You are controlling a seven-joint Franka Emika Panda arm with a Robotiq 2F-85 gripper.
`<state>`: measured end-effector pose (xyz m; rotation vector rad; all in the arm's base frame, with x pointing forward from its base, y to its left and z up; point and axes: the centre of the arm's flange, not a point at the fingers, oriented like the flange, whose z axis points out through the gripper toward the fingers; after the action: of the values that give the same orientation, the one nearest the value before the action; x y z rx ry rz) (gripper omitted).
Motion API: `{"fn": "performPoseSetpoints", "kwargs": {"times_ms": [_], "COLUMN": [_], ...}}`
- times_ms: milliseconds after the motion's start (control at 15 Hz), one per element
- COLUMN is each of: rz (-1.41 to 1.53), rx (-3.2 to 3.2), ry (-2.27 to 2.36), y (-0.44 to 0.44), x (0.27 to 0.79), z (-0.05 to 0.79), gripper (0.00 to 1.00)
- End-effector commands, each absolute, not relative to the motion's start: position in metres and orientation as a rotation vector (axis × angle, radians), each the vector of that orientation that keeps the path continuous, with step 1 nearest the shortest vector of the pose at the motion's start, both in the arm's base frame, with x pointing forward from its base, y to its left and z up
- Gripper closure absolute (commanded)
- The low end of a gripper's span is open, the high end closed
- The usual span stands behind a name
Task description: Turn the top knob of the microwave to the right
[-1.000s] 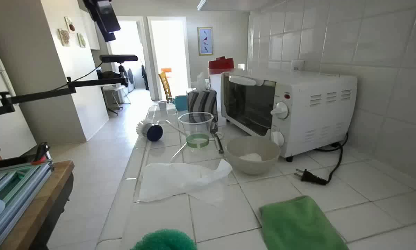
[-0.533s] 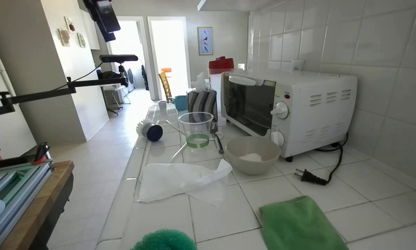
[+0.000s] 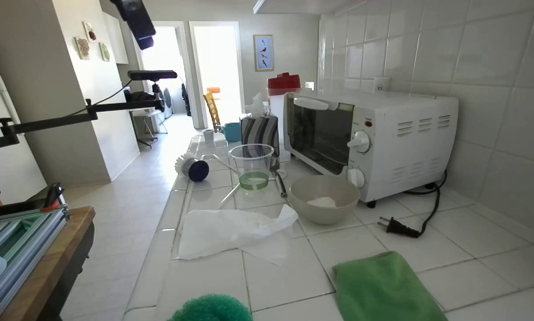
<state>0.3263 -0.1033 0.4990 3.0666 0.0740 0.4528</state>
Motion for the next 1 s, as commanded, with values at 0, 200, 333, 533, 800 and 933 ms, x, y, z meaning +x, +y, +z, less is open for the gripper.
{"fn": "performPoseSetpoints", "kwargs": {"times_ms": [0,200,333,533,800,933], "rz": [0.581,0.609,0.618,0.621,0.615,0.579], "rx": [3.084,3.059,3.017,3.029,3.025,3.000], "ry": [-0.033,-0.071,-0.123,-0.128,-0.130,-0.134], "y": [-0.147,-0.171,-0.180,-0.174,-0.176,-0.183], "x": [0.336,0.350,0.366,0.357,0.361,0.364], "z": [0.491,0.484,0.480,0.477,0.478,0.476], "gripper": [0.00,0.00,0.00,0.00,0.00,0.00]}}
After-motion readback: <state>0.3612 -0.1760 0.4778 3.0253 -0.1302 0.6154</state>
